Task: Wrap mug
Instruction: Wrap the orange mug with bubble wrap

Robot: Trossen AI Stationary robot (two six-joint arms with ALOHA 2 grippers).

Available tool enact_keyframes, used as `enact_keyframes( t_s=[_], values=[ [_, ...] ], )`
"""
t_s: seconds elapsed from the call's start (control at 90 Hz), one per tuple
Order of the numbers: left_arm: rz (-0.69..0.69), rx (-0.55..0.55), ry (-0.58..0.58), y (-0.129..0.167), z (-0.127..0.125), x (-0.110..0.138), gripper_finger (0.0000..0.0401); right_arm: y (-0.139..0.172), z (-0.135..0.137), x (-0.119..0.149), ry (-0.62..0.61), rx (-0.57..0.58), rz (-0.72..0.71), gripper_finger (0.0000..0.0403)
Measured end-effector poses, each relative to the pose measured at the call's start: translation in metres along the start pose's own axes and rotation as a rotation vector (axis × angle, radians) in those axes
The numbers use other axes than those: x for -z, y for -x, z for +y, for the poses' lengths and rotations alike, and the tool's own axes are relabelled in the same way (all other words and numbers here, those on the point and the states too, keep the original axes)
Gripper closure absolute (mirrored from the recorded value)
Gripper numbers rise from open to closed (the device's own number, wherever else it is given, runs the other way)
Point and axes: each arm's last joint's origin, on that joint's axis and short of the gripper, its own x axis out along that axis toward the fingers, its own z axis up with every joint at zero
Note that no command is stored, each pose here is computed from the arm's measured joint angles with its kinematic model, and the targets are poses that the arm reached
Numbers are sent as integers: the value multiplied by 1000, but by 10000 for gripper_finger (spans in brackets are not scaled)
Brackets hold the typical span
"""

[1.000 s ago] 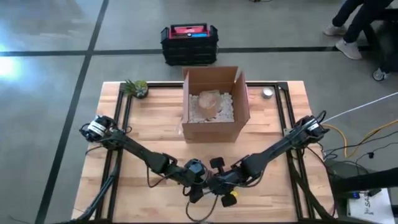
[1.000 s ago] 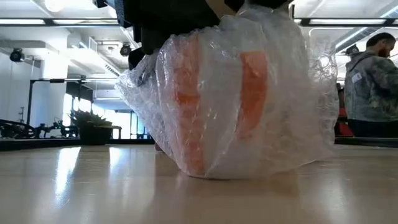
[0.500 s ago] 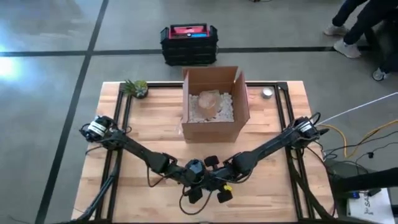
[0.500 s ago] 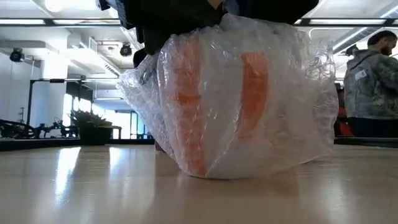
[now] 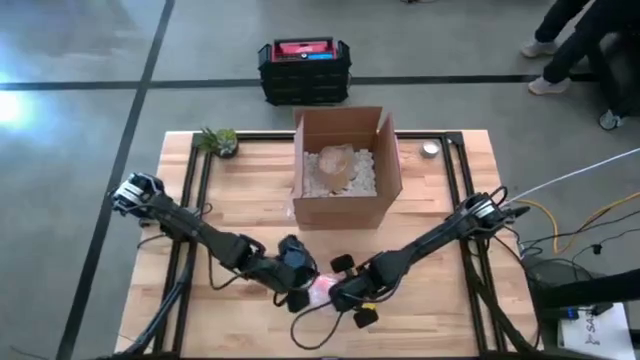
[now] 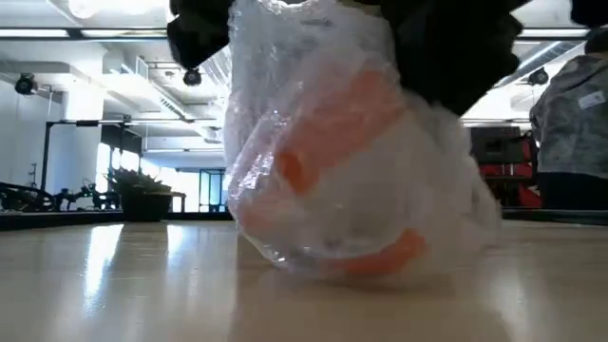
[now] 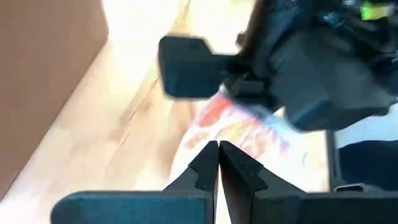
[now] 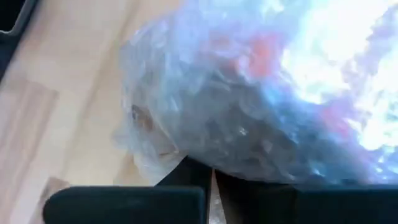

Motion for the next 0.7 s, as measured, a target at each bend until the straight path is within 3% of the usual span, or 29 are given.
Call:
enact_keyframes(
  t_s=[0.222, 0.7],
  values=[
    [40, 67, 3, -20, -6, 9, 401, 1, 0, -1, -2, 4, -12, 401],
    [54, 39, -15, -52, -7, 27, 401, 23, -2, -13, -7, -9, -72, 401]
  ],
)
